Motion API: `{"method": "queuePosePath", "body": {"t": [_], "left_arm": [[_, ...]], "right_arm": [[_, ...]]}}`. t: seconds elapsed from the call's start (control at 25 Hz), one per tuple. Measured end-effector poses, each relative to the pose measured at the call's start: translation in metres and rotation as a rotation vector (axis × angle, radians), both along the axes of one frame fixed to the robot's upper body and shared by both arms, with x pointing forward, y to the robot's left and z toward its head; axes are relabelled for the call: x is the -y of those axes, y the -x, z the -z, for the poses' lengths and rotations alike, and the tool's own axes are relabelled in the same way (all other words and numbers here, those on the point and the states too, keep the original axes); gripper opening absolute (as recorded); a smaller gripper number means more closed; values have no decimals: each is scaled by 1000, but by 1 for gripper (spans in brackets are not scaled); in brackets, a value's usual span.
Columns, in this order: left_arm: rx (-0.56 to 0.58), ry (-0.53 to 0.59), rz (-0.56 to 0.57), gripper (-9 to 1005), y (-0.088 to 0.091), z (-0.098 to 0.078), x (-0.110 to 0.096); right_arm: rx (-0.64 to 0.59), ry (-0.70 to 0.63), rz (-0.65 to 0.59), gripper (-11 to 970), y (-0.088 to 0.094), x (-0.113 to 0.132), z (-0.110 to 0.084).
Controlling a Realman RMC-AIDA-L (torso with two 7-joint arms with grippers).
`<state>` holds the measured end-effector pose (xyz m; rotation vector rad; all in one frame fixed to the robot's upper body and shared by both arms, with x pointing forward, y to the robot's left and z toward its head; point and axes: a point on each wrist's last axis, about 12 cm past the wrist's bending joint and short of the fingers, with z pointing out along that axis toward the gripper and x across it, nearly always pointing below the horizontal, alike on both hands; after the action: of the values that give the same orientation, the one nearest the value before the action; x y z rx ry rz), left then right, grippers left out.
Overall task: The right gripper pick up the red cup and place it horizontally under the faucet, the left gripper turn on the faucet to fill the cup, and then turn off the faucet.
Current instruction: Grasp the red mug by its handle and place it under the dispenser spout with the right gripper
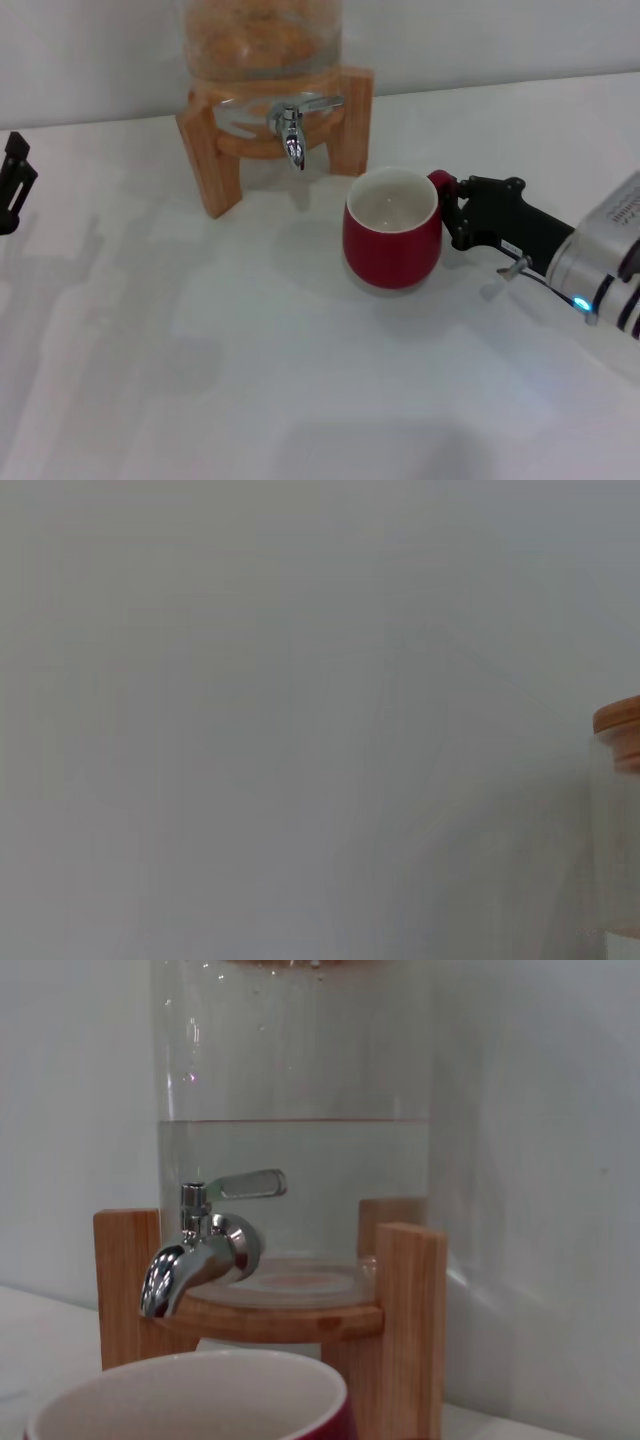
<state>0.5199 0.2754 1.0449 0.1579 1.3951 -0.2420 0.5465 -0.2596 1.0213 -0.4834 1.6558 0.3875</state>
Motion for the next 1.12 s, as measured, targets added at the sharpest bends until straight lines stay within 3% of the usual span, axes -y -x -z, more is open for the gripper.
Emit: {"method": "queuePosePath", "body": {"t": [1.12], "left_arm": [[-13,0,34,805,-2,1,8]], "right_arm": [[-35,71,-94,101,-30,-41,-10]]}}
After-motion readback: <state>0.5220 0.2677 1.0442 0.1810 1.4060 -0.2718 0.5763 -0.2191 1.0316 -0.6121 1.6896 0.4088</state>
